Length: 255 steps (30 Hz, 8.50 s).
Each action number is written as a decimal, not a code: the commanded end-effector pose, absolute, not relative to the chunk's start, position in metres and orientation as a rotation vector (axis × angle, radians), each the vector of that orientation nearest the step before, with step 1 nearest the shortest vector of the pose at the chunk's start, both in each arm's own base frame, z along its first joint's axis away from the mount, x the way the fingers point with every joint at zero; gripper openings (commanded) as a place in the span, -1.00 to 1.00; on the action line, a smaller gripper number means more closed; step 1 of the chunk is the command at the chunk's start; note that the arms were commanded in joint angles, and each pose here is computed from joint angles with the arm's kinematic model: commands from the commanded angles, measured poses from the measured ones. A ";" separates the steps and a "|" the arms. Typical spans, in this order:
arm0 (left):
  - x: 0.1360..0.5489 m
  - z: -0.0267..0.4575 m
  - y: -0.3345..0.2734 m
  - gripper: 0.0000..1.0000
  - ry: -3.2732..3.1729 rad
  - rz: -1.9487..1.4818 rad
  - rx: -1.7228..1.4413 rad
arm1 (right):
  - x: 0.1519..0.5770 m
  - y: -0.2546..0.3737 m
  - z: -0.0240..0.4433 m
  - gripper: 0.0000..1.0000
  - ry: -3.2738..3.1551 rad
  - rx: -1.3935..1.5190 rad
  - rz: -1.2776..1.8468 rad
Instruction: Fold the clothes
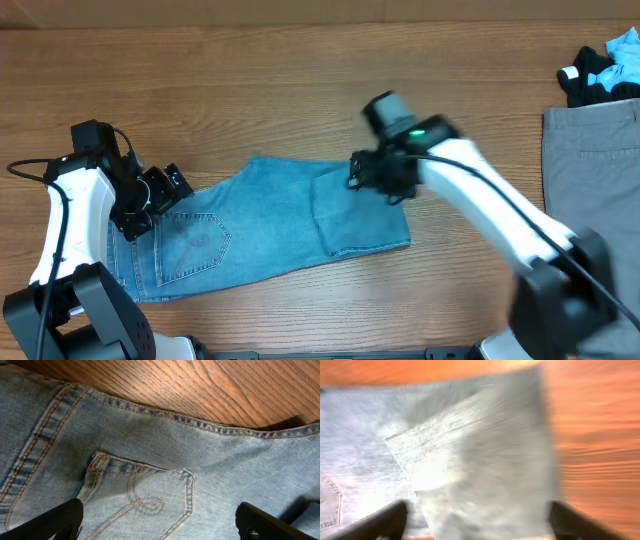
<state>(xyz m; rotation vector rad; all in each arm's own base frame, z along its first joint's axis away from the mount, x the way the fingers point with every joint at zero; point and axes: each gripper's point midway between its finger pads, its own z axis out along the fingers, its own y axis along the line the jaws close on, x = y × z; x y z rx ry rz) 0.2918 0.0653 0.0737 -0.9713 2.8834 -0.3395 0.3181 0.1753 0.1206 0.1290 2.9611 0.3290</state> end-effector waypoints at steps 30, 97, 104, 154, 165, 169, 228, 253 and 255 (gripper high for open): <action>0.290 0.080 0.068 1.00 2.891 -0.306 -0.939 | 0.283 0.167 0.017 0.34 3.036 -0.166 0.806; 0.289 0.079 0.067 1.00 2.897 -0.307 -0.943 | 0.249 0.337 0.120 0.15 2.661 0.099 0.857; 0.288 0.079 0.067 1.00 2.900 -0.307 -0.944 | 0.274 0.319 0.172 0.20 2.555 -0.037 0.706; 0.287 0.079 0.066 1.00 2.904 -0.308 -0.947 | 0.250 0.273 0.126 -0.85 3.029 -0.209 0.638; 0.285 0.079 0.066 1.00 2.912 -0.308 -0.950 | 0.214 0.310 0.055 -0.91 3.112 -0.208 0.987; 0.281 0.076 0.064 1.00 2.926 -0.311 -0.950 | 0.220 0.320 0.044 -0.91 3.093 -0.171 1.037; 0.266 0.058 0.059 1.00 2.965 -0.317 -0.966 | 0.269 0.330 0.043 0.80 2.730 -0.572 0.120; 0.267 0.058 0.059 1.00 2.962 -0.317 -0.964 | 0.294 0.347 0.032 -0.51 2.665 -0.443 0.179; 0.267 0.058 0.059 1.00 2.962 -0.317 -0.964 | 0.300 0.346 0.033 -0.79 2.658 -0.424 0.187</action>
